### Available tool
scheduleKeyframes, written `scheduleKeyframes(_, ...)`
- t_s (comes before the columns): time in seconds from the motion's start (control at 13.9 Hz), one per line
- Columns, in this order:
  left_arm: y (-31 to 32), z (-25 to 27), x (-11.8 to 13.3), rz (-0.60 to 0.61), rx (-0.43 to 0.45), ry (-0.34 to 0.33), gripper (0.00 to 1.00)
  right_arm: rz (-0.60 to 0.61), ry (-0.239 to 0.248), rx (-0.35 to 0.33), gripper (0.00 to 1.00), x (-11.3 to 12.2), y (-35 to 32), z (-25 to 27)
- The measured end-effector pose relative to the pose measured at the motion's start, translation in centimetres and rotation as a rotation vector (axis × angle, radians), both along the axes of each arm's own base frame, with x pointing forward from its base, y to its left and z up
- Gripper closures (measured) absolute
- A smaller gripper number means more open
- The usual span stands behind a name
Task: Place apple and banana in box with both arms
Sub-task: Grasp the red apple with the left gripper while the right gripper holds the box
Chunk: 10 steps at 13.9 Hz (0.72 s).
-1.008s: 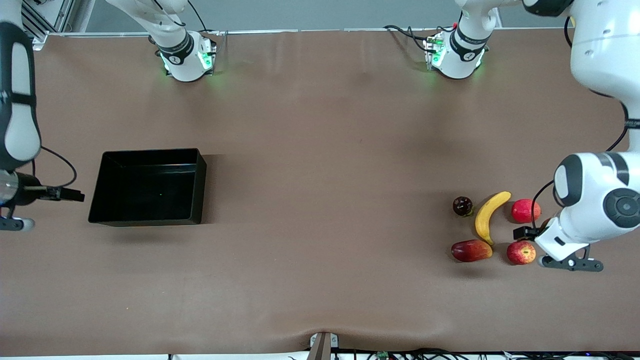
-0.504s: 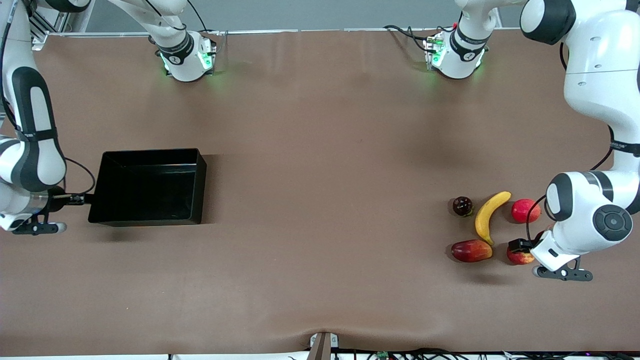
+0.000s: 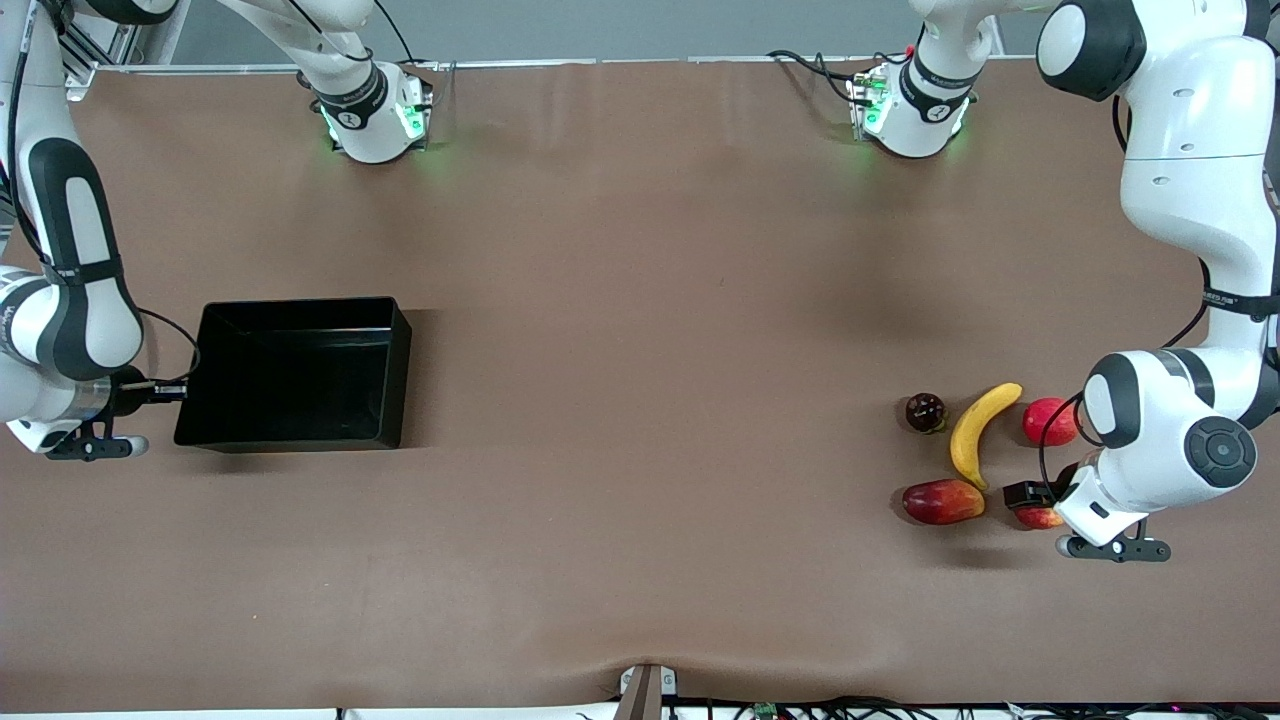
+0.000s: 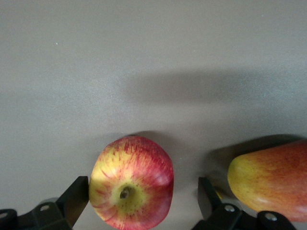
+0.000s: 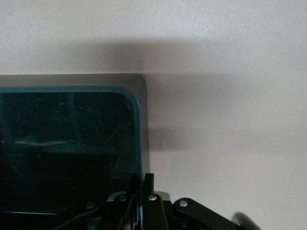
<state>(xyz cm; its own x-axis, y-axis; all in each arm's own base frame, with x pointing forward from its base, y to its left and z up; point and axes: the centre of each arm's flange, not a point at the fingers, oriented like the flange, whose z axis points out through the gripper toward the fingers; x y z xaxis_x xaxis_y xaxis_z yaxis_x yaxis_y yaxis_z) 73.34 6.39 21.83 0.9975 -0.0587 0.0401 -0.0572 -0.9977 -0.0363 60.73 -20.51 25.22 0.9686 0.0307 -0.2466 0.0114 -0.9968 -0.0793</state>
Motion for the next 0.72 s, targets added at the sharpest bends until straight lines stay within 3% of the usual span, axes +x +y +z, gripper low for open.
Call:
scheduleKeyframes(0.07, 0.0, -0.1, 0.0, -0.004, 0.0, 0.001, 0.07, 0.003, 0.0, 0.001, 0.94, 0.0, 0.1, 0.1)
scheduleKeyframes(0.22, 0.0, -0.1, 0.0, -0.026, 0.001, 0.001, 0.3, 0.012, 0.009, 0.016, 0.94, 0.1, 0.9, 0.8)
scheduleKeyframes(0.5, 0.1, 0.2, 0.3, -0.088, 0.017, -0.008, 0.31, -0.005, 0.011, 0.113, 0.94, 2.1, 7.5, 5.5)
scheduleKeyframes(0.72, -0.2, 3.1, 1.1, -0.106, 0.032, -0.051, 0.31, -0.014, 0.003, 0.117, 0.94, 4.2, 16.5, 8.4)
